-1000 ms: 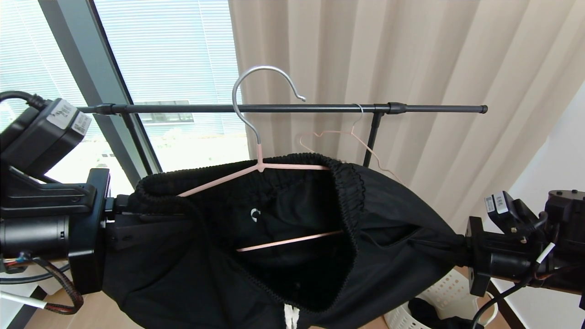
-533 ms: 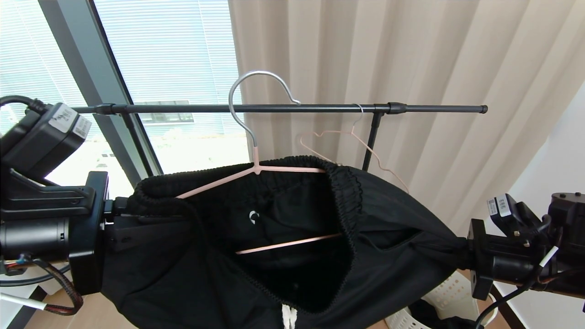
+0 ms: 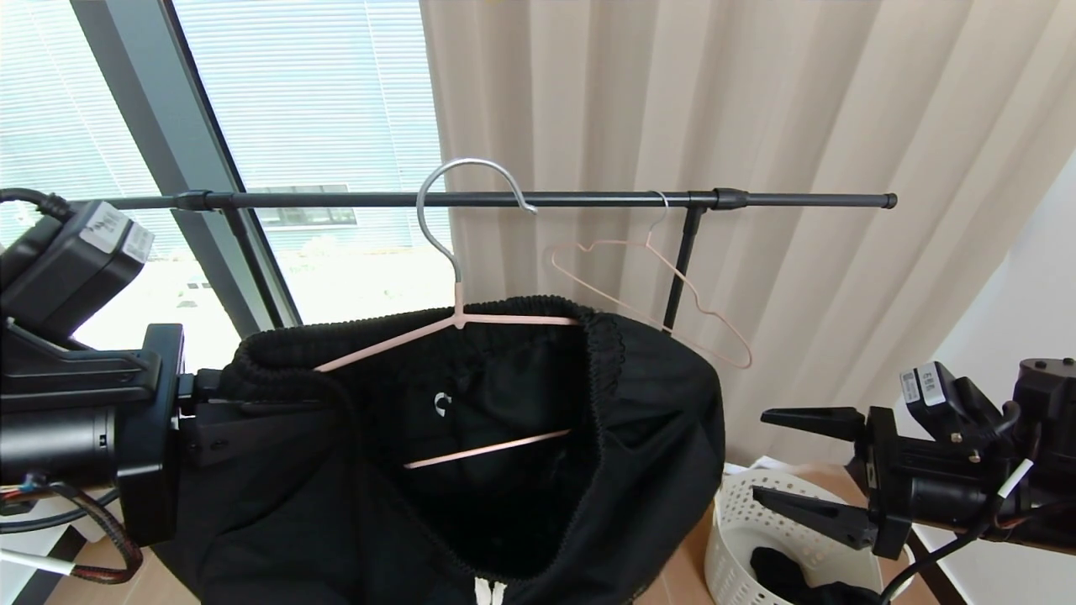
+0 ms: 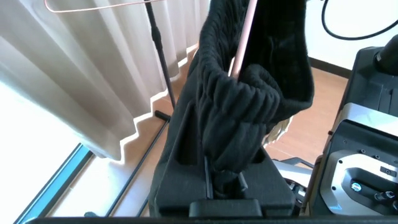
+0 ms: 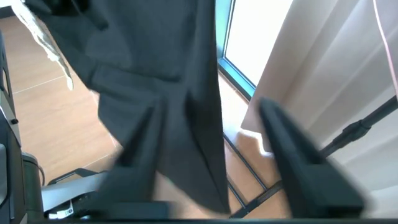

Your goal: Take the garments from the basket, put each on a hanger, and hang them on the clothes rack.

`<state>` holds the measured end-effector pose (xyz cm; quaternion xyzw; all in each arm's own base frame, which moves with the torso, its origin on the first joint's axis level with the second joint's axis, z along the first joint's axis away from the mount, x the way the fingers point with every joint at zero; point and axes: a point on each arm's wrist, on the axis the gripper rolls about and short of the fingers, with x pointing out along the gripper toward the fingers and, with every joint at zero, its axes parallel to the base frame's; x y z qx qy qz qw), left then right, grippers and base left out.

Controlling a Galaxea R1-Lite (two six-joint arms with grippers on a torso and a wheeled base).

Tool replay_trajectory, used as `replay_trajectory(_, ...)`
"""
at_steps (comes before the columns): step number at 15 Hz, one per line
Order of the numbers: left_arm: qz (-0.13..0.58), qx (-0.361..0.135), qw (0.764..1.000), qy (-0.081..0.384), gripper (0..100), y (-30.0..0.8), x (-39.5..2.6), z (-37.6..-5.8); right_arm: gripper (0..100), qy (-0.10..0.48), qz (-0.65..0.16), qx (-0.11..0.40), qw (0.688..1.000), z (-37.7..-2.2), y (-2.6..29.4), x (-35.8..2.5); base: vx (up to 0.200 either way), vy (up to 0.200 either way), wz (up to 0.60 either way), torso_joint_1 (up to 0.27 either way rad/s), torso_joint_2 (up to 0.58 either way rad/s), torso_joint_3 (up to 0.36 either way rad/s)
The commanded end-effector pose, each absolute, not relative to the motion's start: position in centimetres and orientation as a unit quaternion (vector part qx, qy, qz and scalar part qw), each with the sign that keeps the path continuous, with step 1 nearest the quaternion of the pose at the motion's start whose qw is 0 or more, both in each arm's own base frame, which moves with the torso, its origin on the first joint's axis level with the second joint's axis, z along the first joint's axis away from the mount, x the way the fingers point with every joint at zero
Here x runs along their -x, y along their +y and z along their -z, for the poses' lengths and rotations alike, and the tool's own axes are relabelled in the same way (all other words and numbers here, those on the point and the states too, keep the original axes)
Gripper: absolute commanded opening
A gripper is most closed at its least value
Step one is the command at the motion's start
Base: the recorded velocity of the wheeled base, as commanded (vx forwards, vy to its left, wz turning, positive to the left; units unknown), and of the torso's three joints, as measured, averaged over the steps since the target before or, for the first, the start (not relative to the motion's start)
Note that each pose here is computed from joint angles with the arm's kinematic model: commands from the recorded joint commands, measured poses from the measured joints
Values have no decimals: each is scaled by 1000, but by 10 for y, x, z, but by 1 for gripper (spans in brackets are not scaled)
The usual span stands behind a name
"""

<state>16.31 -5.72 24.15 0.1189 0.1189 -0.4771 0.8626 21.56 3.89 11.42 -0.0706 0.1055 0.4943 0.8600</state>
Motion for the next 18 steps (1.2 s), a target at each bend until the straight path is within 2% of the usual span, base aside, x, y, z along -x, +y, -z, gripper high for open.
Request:
replay_trajectory(1,470,-111,866,130,0,-55,-165,-237,100,99,-495,73,860,-117,39,-211,0,0,0,0,0,0)
replay_trajectory(4,441,-93,880,149,0,-45,-173,-234,100,84,-488,81,865,-125,38,-206,0,0,0,0,0,0)
replay_trajectory(6,421,-73,888,167,0,-40,-180,-231,100,79,-444,95,888,-134,37,-203,0,0,0,0,0,0)
replay_trajectory(9,374,-57,906,191,0,-39,-199,-233,100,77,-386,64,917,-153,51,-196,0,0,0,0,0,0)
replay_trajectory(12,339,-16,917,210,0,-55,-227,-246,100,69,-332,34,940,-168,69,-190,0,0,0,0,0,0)
replay_trajectory(14,300,-19,927,224,0,-68,-247,-245,100,69,-296,38,952,-169,73,-190,0,0,0,0,0,0)
replay_trajectory(18,268,-27,933,238,0,-87,-284,-241,100,42,-262,40,963,-181,70,-182,0,0,0,0,0,0)
